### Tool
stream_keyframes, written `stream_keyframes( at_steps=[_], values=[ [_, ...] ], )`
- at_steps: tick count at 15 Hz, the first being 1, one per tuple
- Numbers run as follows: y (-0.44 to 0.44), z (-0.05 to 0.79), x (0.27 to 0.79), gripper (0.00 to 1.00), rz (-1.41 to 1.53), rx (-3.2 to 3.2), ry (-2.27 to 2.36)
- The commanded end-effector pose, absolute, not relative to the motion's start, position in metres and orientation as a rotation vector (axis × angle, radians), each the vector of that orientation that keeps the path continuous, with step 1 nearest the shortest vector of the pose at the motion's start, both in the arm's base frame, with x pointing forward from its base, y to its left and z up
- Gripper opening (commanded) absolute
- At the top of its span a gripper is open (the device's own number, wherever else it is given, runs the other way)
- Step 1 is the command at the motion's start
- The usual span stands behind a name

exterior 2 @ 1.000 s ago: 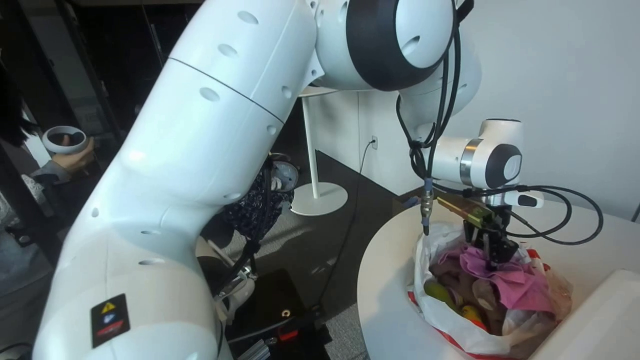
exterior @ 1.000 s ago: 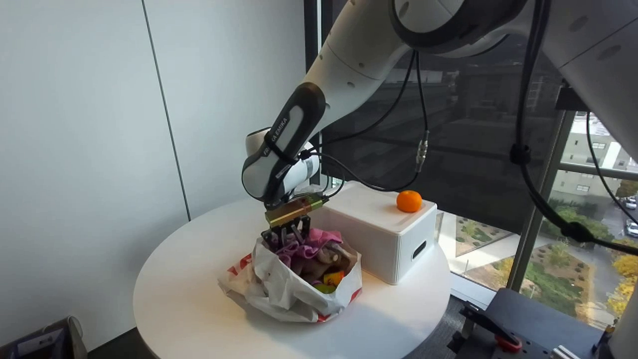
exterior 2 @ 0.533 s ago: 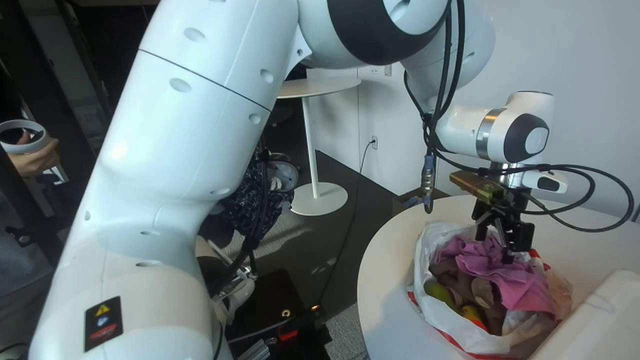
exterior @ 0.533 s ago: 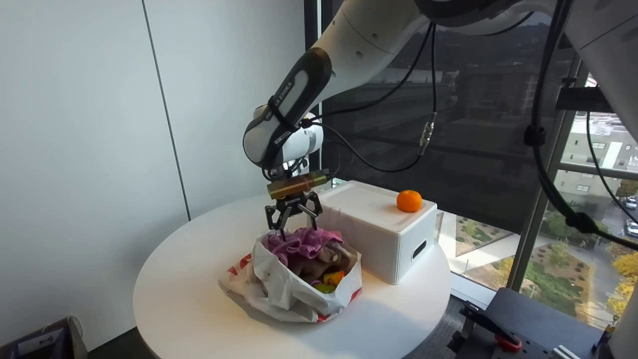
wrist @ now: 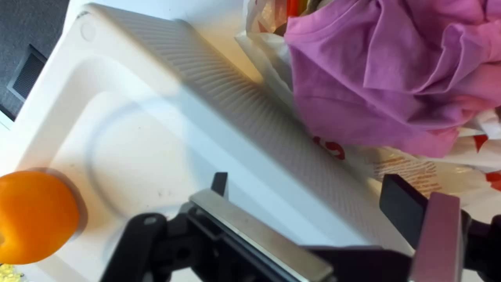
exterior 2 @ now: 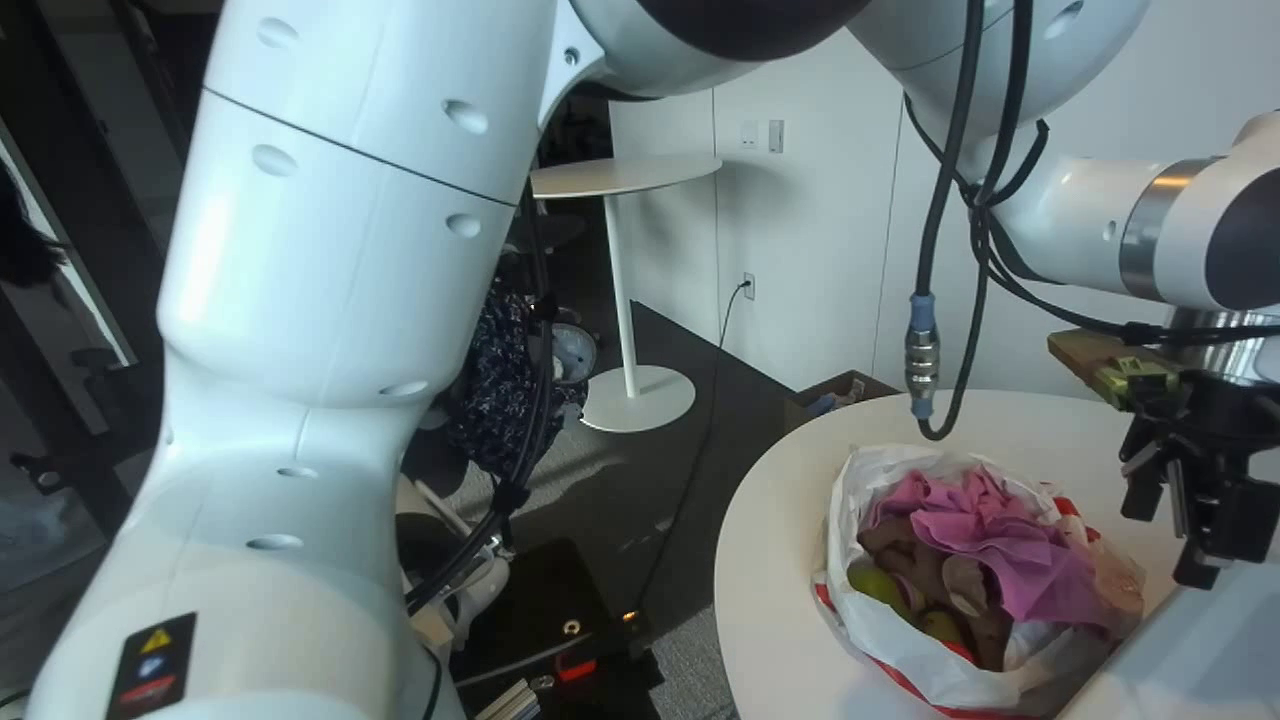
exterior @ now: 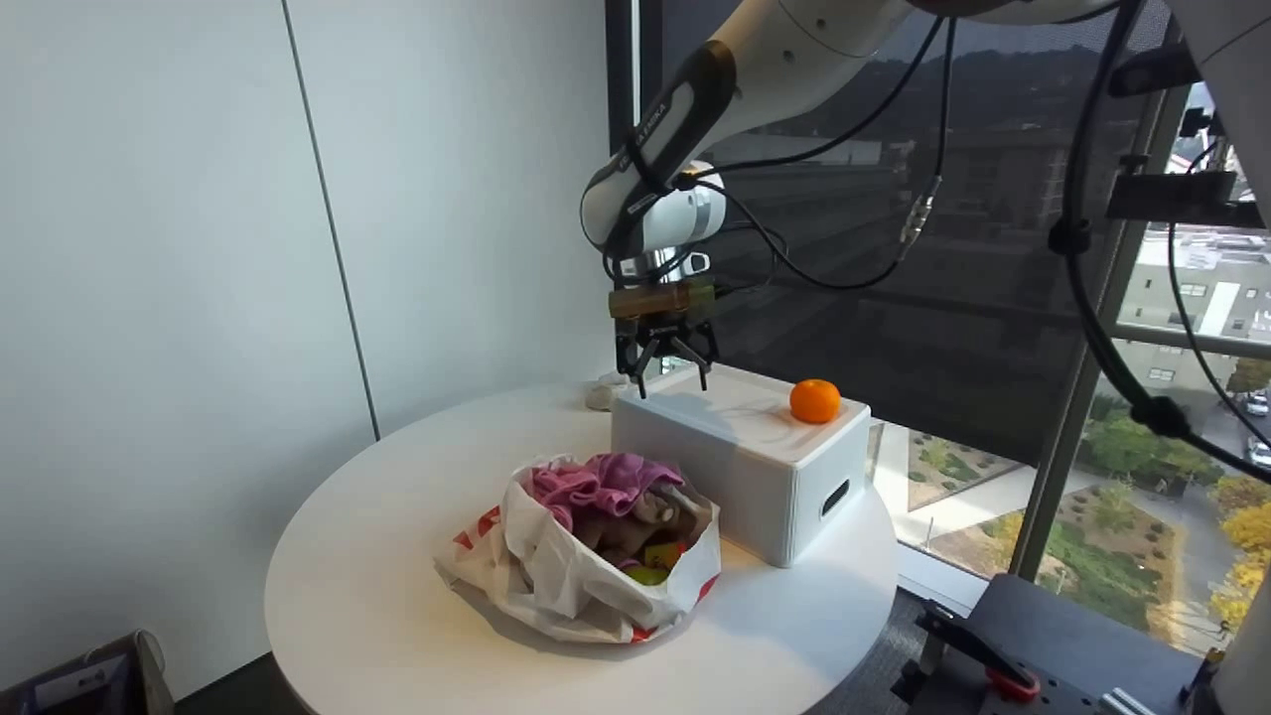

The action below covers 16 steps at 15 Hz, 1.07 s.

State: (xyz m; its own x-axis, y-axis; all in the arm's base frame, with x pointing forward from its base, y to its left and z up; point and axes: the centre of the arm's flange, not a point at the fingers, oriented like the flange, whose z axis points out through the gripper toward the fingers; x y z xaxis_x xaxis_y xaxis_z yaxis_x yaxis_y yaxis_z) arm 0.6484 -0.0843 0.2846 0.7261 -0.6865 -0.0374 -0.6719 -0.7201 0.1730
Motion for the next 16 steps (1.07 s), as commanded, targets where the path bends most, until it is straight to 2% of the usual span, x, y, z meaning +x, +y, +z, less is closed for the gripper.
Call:
stream_keyframes(
  at_steps=[1,6,16],
  values=[
    [-0.146,0.299,0.628,1.0,-0.12,2.674,-1.383],
    [-0.205,0.309,0.592,1.0,-0.074,2.488,-1.736],
    [-0.24,0.29,0.544,1.0,-0.063,2.126,-2.143]
  ],
)
